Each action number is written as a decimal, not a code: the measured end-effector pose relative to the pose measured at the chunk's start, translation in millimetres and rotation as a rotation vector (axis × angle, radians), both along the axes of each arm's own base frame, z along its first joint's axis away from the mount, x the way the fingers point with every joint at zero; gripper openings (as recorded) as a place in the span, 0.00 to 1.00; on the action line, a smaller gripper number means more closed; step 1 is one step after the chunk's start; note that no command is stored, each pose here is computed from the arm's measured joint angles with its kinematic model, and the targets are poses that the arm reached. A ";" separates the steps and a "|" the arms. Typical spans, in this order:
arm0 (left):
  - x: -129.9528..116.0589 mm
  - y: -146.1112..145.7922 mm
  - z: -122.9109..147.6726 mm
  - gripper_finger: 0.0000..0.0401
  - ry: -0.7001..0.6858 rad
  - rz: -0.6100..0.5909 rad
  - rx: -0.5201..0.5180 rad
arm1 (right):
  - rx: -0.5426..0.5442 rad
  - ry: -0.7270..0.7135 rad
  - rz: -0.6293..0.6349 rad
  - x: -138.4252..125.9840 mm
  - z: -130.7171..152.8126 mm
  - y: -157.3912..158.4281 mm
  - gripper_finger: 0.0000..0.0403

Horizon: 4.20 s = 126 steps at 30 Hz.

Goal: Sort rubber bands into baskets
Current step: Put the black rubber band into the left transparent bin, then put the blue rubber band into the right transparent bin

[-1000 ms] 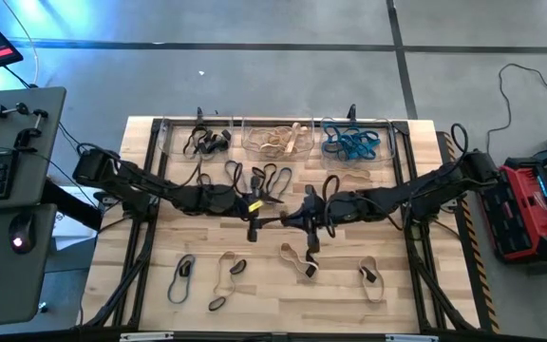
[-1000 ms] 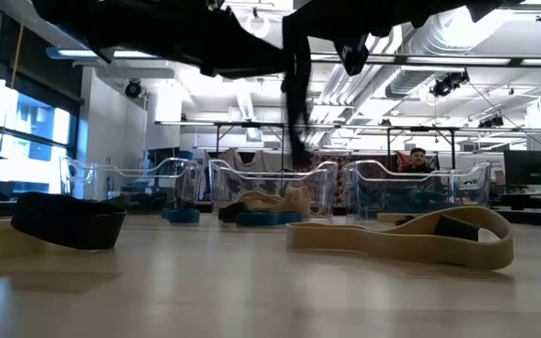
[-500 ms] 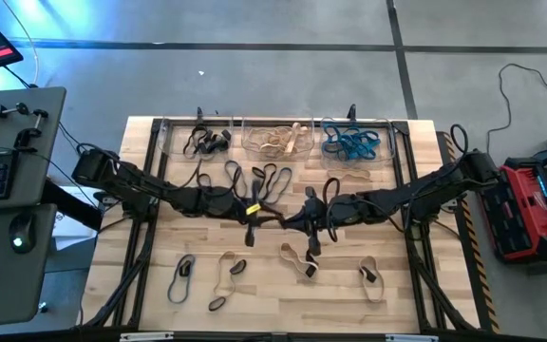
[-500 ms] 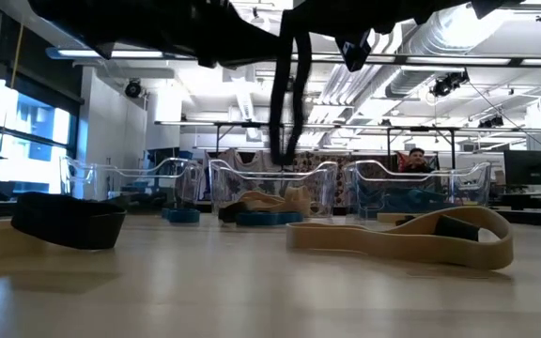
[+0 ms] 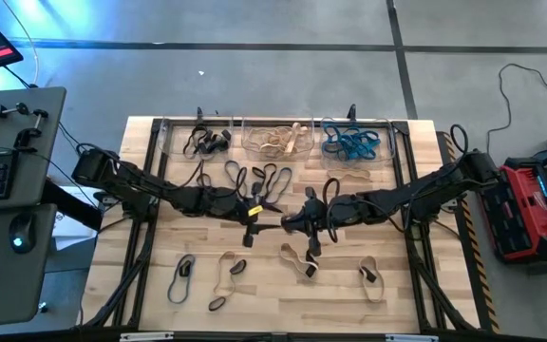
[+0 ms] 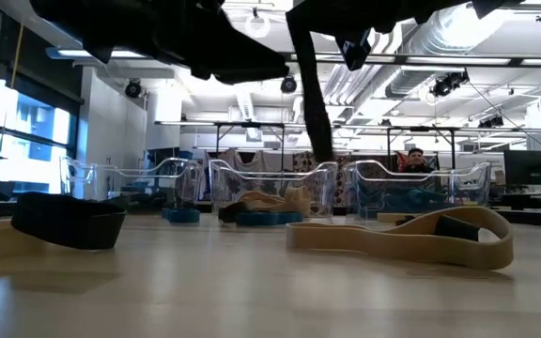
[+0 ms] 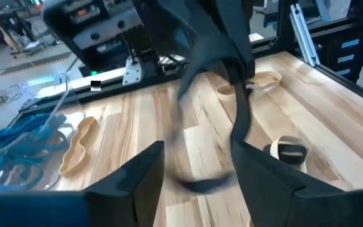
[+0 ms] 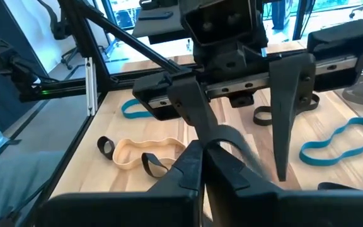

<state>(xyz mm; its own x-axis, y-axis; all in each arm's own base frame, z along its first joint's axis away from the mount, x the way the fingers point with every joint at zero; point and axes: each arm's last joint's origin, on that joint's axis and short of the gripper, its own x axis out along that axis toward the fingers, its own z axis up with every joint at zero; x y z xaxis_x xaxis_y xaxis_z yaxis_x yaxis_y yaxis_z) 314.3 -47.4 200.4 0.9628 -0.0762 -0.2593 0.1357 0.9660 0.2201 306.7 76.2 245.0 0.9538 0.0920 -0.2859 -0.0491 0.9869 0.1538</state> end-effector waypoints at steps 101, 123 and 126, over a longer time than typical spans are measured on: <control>-178.3 238.8 27.4 0.00 0.496 1.198 -0.158 | -0.065 0.094 -0.030 -2.7 -9.2 -4.1 0.46; -157.2 202.4 27.5 0.34 0.561 1.022 -0.196 | -0.070 0.106 -0.027 -3.2 -10.3 -3.8 0.46; -154.8 182.5 33.4 0.38 0.547 0.936 -0.278 | -0.071 0.122 -0.027 -3.8 -11.7 -4.0 0.46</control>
<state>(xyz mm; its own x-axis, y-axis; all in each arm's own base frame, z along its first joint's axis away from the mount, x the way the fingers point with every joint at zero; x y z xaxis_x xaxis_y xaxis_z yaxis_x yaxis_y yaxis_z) 159.6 135.0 233.8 0.4328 0.4974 -0.7518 -0.6581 0.7443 0.1135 302.9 72.3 233.2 0.9136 0.0420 -0.4044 -0.0072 0.9962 0.0871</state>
